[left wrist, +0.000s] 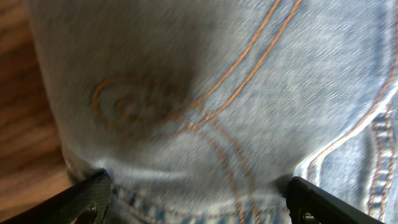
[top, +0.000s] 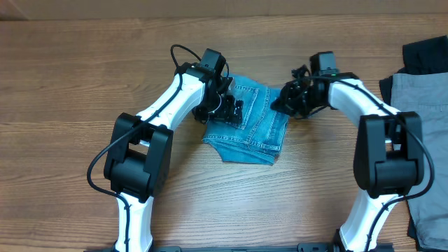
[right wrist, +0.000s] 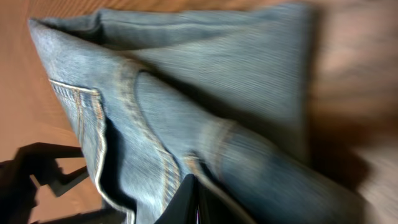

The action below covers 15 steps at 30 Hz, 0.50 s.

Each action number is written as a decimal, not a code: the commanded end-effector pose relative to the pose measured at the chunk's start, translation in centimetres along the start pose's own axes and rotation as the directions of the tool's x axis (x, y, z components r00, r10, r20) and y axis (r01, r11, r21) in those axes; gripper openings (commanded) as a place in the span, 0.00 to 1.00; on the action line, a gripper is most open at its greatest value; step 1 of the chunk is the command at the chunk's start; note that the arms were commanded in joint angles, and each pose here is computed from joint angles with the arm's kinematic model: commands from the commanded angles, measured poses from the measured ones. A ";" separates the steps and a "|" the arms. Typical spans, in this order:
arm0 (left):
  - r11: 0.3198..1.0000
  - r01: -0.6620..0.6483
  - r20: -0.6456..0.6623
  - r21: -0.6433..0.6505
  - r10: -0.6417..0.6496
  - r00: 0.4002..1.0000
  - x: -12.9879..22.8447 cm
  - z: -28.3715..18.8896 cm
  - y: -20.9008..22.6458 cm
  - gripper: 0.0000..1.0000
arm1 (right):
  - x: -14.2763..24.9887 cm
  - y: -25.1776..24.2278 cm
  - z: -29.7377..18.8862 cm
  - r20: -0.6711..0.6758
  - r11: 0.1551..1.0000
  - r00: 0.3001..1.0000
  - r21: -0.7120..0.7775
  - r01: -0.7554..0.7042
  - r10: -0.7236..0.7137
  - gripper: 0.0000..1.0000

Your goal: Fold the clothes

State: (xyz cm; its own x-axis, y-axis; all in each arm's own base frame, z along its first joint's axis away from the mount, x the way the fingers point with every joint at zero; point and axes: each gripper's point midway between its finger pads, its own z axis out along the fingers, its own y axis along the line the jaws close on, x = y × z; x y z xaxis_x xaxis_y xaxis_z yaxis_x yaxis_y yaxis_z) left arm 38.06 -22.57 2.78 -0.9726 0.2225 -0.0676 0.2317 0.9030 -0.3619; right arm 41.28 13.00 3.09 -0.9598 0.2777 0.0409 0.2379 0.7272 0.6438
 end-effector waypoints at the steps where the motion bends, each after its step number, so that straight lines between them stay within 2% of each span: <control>1: 0.999 0.025 -0.059 -0.028 -0.026 0.998 1.4 0.8 1.9 0.93 | -2.3 -1.4 -3.9 0.075 0.999 0.997 0.021 -0.026 0.024 0.04; 6: 0.999 0.040 -0.007 -0.029 -0.040 0.999 -0.2 -2.8 1.9 0.92 | -3.1 3.2 -11.0 0.164 0.998 0.985 -0.011 0.055 -0.053 0.04; 7: 0.999 0.034 0.013 -0.026 -0.034 0.999 -0.7 -4.2 1.5 0.93 | -2.5 5.2 -13.5 0.191 0.996 0.979 -0.023 0.083 -0.077 0.04; 9: 0.999 0.025 0.030 -0.024 -0.024 0.999 -1.2 -5.5 1.0 0.93 | -0.9 7.6 -15.4 0.194 0.990 0.973 -0.041 0.135 -0.124 0.06; 11: 1.000 0.020 0.044 -0.021 -0.019 0.999 -1.5 -6.1 0.7 0.95 | 1.0 8.8 -16.2 0.179 0.987 0.972 -0.032 0.158 -0.150 0.10; 15: 0.999 0.023 0.040 -0.023 -0.022 0.999 -1.4 -5.9 0.8 0.98 | 6.3 8.8 -13.0 -0.008 0.981 0.981 -0.006 0.194 -0.194 0.10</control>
State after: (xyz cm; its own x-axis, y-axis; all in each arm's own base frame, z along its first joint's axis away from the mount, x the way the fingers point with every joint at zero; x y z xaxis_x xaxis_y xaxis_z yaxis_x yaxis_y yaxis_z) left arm 39.17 -19.75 6.17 -0.9847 0.1699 -0.0380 0.1726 0.9241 -0.3411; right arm 37.14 11.17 21.96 -0.9641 0.2192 -0.1499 0.0677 0.7486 0.6595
